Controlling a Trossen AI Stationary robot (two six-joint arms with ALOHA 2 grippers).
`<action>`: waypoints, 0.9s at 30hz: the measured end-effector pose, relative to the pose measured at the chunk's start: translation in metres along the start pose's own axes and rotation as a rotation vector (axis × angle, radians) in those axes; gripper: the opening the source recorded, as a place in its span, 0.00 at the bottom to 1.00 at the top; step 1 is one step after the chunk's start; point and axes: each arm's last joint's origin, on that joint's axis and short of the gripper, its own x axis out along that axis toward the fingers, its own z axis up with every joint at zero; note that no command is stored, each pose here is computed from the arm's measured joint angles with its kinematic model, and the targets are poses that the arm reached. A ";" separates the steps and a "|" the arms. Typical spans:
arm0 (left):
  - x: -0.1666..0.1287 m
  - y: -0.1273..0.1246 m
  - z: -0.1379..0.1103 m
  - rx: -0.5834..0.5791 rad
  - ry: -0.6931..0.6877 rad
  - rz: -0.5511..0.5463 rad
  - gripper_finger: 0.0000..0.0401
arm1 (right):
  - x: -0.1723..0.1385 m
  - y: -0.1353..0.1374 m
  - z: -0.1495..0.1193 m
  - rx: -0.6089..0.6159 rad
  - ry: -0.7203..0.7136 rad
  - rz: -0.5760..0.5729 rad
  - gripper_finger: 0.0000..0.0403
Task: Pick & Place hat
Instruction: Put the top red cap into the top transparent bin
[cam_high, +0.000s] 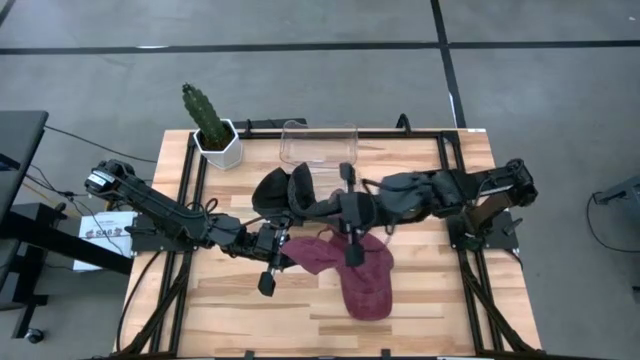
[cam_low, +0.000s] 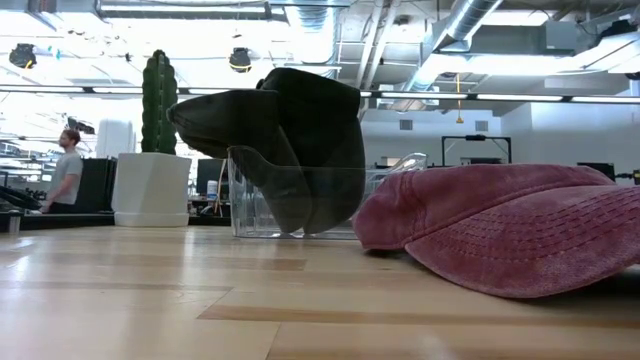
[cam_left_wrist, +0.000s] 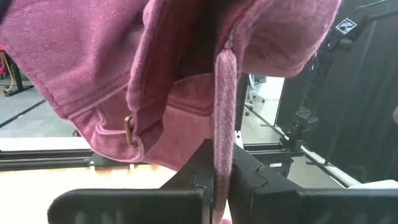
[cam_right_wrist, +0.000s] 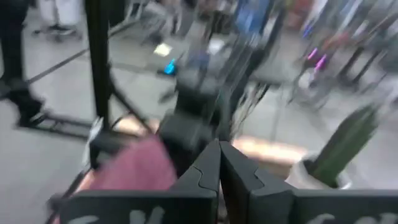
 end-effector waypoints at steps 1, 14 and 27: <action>0.000 0.000 0.000 0.000 0.001 0.000 0.04 | -0.003 0.001 0.006 -0.029 -0.030 -0.039 0.00; 0.000 0.001 -0.002 0.005 0.024 0.013 0.04 | -0.048 0.054 0.018 -0.302 0.123 -0.320 0.00; -0.001 0.001 -0.002 0.002 0.023 0.012 0.04 | -0.081 0.121 -0.005 -0.397 0.199 -0.105 0.29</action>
